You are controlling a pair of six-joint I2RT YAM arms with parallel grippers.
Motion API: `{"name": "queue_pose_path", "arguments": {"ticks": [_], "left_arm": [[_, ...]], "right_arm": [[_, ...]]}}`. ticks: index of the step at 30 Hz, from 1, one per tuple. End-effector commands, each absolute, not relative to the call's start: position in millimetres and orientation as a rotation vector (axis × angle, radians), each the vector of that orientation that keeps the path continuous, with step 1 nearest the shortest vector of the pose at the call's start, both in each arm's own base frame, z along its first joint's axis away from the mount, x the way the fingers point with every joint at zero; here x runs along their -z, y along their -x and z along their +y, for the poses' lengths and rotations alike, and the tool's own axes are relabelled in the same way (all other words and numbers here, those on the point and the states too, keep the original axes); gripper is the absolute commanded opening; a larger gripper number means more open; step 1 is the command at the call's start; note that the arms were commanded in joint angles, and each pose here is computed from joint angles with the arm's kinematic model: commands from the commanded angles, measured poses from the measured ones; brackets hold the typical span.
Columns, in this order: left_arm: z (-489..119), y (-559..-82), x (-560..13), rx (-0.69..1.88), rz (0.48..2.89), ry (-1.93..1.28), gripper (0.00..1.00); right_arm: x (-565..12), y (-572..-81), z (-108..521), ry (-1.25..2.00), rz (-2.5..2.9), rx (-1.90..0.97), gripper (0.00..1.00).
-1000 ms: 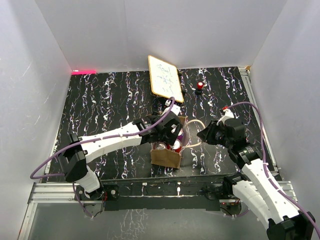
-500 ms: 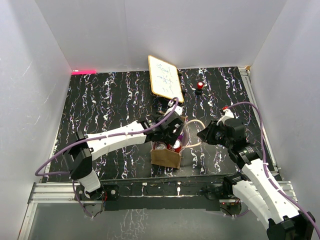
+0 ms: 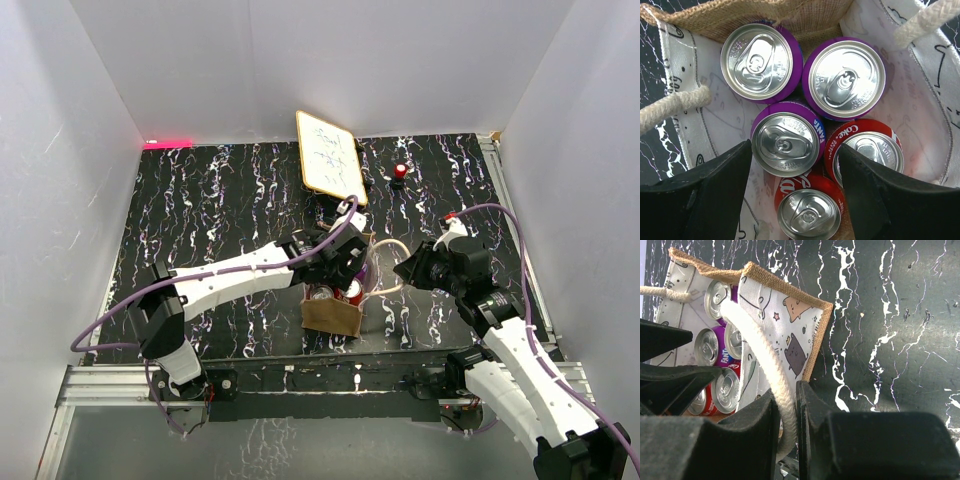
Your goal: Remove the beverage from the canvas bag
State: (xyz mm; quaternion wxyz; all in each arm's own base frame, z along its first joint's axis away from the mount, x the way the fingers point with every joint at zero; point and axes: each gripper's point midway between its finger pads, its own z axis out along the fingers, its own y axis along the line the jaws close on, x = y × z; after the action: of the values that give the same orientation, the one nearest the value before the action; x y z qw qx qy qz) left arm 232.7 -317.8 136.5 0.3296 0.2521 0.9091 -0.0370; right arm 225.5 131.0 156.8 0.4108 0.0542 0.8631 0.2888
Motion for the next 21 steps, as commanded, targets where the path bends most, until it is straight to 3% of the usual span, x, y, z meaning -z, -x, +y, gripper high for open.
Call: {"name": "queue_pose_path", "arguments": {"ticks": [1,11,21], "left_arm": [[-313.1,-236.3,-169.8,0.133,2.335,-0.616,0.68],[-308.1,-252.6,-164.1,0.103,2.333,-0.553,0.59],[-319.3,-249.4,-149.3,0.169,2.376,-0.576,0.59]], "right_arm": [[-166.0,-233.7,133.7,-0.105,2.117,-0.737,0.20],[-166.5,-233.7,134.2,-0.102,2.116,-0.741,0.20],[-165.2,-233.4,134.2,-0.102,2.120,-0.740,0.20]]}}
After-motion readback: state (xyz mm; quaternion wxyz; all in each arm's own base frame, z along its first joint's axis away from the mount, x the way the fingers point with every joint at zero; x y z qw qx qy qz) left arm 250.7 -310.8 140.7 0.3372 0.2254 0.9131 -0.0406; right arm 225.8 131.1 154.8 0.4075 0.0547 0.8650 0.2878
